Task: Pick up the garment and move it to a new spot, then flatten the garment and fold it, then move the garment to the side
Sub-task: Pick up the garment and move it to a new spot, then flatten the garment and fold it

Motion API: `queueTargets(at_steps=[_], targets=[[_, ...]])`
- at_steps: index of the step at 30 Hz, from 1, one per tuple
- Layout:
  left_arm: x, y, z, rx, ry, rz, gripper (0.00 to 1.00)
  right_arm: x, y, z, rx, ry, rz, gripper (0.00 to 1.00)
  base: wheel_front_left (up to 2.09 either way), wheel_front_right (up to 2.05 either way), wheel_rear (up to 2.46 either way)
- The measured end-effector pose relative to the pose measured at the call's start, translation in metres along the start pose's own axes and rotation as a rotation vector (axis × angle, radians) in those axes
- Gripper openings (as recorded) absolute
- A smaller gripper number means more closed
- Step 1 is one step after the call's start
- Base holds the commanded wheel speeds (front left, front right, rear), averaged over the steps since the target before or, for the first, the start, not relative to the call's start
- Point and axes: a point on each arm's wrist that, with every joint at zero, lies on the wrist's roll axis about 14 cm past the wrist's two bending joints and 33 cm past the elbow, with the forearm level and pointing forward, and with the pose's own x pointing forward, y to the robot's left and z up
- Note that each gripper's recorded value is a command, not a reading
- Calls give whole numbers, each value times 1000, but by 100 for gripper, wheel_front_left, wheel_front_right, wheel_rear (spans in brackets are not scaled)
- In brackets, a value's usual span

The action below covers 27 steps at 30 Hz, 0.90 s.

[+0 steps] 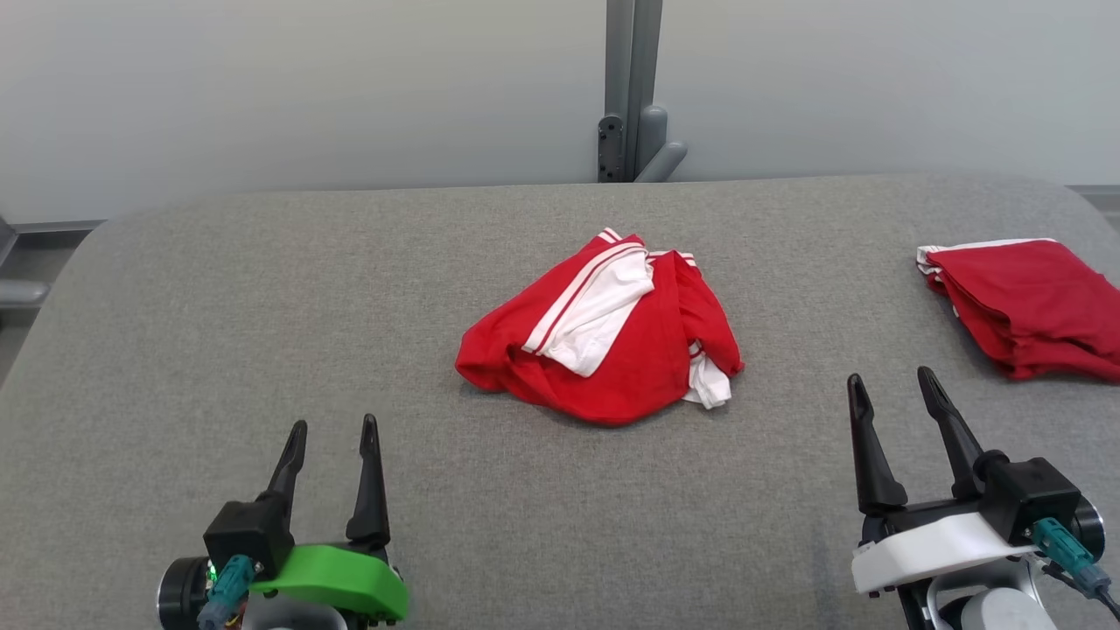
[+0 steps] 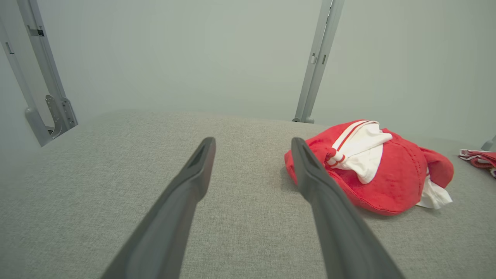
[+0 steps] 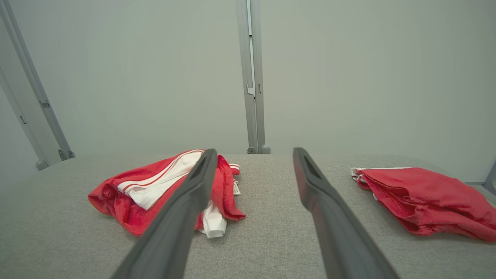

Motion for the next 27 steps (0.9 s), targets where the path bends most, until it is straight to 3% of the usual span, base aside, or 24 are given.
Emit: queueTargets(at_steps=[9,27], targets=[[-18,13,-4,-35,1,64,100,-2,10,-19,51,55,21,100,0,0,0],[-15,10,-9,-32,13,50,100,-3,7,-25,57,72,12,100,0,0,0]])
